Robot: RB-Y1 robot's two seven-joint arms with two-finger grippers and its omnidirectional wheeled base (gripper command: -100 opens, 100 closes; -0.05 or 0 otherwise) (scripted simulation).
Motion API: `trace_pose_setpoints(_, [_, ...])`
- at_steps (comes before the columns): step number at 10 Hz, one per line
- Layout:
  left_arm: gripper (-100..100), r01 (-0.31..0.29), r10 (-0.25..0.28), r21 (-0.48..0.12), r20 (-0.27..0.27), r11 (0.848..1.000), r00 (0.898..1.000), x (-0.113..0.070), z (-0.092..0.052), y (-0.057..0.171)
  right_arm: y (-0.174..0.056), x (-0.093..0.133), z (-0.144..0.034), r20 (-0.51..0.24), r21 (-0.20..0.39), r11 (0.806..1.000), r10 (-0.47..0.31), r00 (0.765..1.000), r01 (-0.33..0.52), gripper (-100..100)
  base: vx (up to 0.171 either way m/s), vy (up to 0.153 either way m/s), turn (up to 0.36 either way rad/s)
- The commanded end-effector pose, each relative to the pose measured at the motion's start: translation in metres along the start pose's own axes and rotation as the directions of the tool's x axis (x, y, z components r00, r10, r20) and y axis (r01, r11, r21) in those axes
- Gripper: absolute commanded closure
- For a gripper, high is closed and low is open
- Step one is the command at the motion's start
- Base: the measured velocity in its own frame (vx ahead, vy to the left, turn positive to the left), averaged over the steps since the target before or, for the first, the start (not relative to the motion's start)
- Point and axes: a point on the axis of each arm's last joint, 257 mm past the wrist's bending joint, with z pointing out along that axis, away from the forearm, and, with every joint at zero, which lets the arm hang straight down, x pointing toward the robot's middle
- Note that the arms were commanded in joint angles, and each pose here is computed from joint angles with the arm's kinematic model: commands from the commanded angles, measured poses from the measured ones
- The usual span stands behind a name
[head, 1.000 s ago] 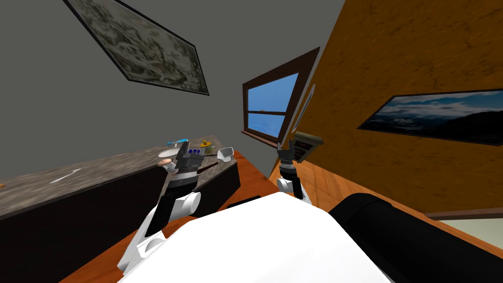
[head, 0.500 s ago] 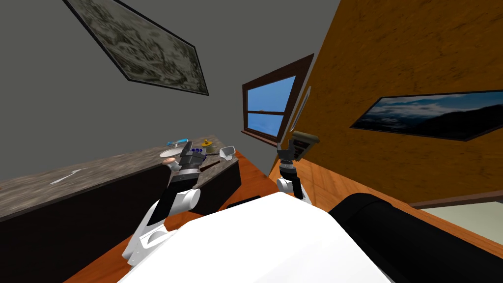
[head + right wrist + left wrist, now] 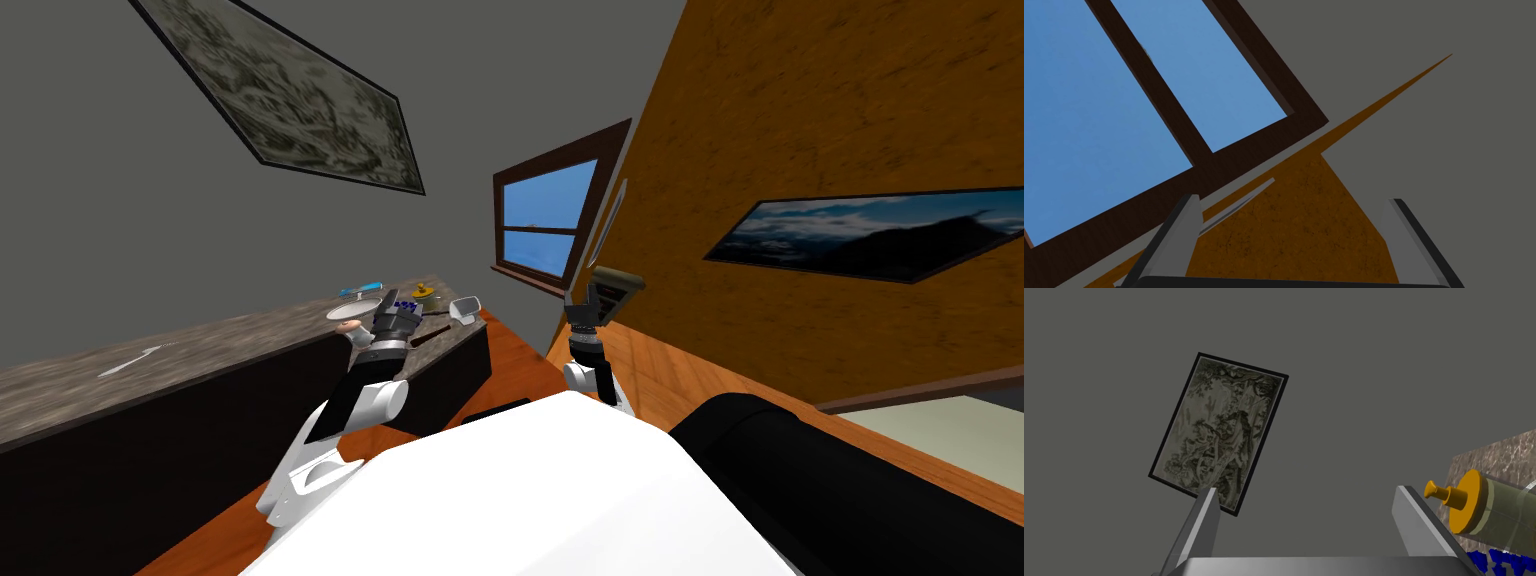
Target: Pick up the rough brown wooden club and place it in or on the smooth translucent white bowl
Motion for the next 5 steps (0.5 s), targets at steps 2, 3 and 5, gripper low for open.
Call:
trace_pose_setpoints(2, [-100,0.023,-0.022,-0.065,0.019,0.998,1.000,-0.008,0.005,0.017,0.000,0.000,0.000,0.000,0.000,1.000,0.000,1.000,0.000,0,-0.028,0.035,-0.052])
trace_pose_setpoints(3, [-100,0.045,-0.043,-0.087,0.027,0.995,0.999,-0.012,0.011,0.023,0.000,0.000,0.000,0.000,0.000,1.000,0.000,1.000,0.000,0,-0.034,0.057,-0.068])
trace_pose_setpoints(5, [-100,0.046,-0.042,-0.129,0.039,0.991,0.998,-0.015,0.009,0.034,0.000,0.000,0.000,0.000,0.000,1.000,0.000,1.000,0.000,0,-0.027,0.035,-0.017])
